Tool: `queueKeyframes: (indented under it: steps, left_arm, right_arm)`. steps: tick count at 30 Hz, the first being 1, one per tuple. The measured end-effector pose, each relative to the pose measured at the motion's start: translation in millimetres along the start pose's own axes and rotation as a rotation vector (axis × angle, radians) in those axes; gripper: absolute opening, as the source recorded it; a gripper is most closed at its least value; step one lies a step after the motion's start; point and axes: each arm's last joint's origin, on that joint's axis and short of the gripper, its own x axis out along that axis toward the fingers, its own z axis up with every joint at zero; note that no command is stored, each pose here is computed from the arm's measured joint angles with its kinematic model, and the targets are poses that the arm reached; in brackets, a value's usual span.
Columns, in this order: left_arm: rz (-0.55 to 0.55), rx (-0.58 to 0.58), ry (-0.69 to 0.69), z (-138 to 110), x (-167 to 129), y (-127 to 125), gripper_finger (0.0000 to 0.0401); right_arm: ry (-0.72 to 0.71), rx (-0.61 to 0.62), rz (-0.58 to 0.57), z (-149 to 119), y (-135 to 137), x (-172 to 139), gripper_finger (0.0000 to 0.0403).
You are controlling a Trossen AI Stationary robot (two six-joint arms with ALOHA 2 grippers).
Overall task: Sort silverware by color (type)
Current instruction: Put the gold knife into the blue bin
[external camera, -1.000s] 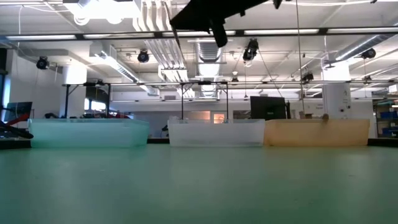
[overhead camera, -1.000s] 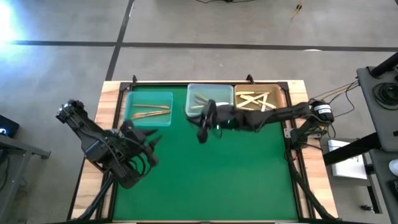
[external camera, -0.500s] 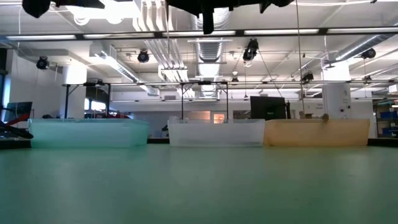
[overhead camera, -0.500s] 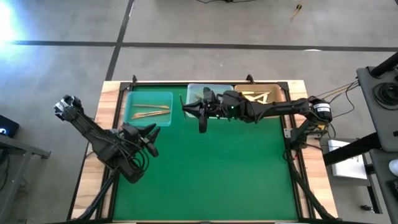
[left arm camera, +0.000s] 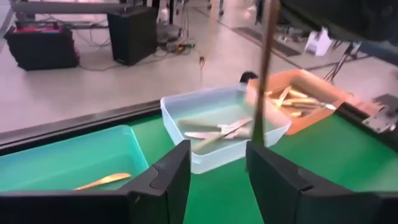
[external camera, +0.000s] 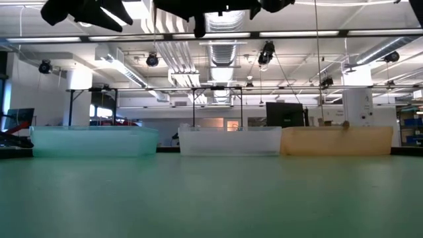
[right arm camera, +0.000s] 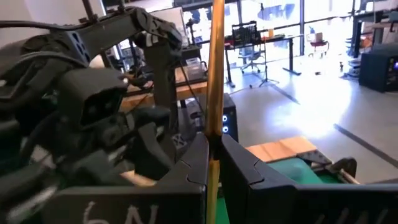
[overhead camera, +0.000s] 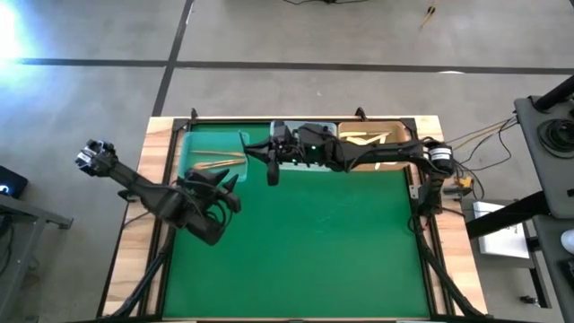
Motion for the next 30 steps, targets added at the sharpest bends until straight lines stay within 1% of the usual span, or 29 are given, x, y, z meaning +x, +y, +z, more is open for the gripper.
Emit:
queueKeyframes:
  steps: [5,8,10,17,24,30]
  left_arm:
    - [-0.006,0.015,0.008,1,3,-4,0.0153]
    - [-0.006,0.005,0.002,1,3,-4,0.0157]
    - [-0.004,0.004,-0.008,2,3,-4,0.0157]
    - [-0.009,-0.015,-0.061,4,3,-7,0.0157]
    - [-0.047,-0.005,-0.082,7,3,-18,0.0157]
    - [-0.035,0.004,-0.11,10,5,-20,0.0157]
  right_arm:
    - [0.021,-0.014,-0.008,1,-5,13,0.0009]
    - [0.041,-0.015,-0.014,1,-7,17,0.0009]
    - [0.039,-0.016,0.002,2,-6,18,0.0009]
    - [0.036,-0.016,0.071,4,2,19,0.0009]
    - [0.037,-0.034,0.085,3,9,20,0.0009]
    - [0.035,-0.044,0.1,2,15,20,0.001]
